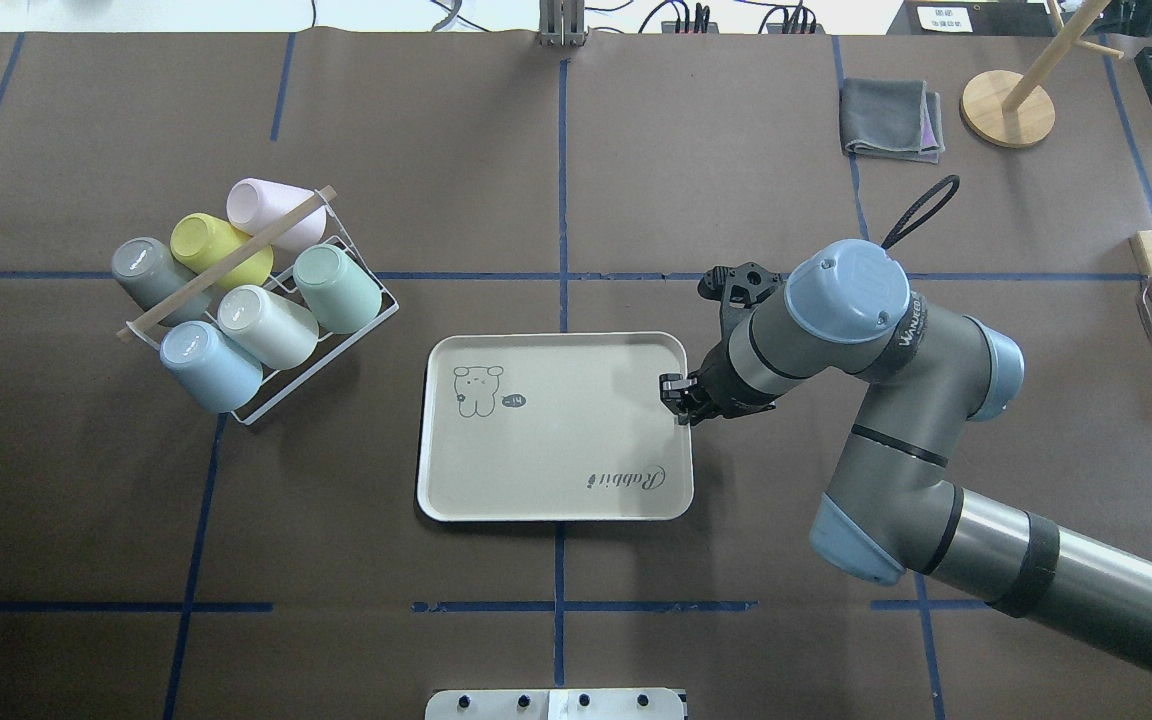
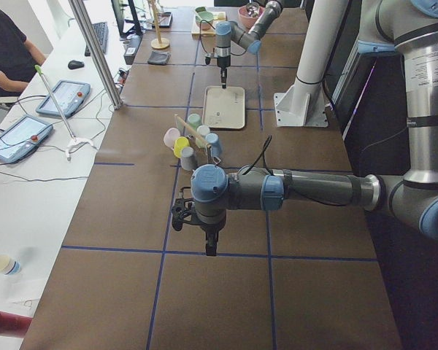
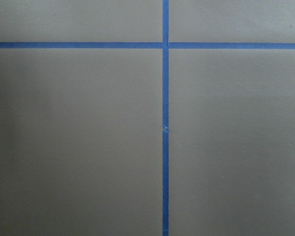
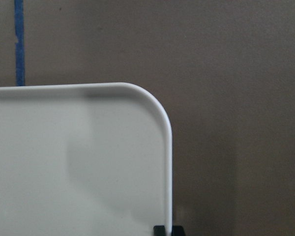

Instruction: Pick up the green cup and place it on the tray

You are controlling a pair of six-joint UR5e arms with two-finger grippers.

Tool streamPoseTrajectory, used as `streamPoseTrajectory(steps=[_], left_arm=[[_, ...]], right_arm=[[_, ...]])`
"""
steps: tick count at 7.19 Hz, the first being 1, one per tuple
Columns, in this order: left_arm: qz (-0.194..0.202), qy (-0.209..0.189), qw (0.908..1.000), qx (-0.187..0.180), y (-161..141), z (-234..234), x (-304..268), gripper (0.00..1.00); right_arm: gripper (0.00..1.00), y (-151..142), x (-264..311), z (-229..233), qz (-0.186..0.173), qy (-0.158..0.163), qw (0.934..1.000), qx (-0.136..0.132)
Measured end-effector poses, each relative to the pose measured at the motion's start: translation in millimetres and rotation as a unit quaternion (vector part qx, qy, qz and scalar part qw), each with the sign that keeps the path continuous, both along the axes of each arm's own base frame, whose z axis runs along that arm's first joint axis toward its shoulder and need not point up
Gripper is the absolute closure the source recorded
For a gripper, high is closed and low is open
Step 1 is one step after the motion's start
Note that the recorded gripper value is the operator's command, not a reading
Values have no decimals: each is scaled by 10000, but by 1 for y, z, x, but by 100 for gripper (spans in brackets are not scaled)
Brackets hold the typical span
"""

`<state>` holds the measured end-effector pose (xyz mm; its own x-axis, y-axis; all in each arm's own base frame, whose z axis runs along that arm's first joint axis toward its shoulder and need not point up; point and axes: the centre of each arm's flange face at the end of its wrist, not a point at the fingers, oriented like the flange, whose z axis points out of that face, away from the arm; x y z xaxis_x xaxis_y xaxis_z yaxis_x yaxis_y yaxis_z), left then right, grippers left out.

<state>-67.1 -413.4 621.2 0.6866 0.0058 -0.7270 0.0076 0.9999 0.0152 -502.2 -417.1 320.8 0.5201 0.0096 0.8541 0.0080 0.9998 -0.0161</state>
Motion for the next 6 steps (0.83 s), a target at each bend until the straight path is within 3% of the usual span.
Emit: streamPoseTrajectory(steps=[1, 3, 6], left_arm=[[9, 6, 10000, 80, -3, -8, 2, 0], [82, 438, 9981, 416, -9, -51, 15, 0], [651, 740, 9875, 1232, -9, -162, 76, 1]], right_arm=[[0, 2, 8, -2, 19, -35, 10000, -6], [0, 8, 45, 5, 126, -84, 9999, -11], [0, -6, 164, 55, 474, -14, 9985, -281]])
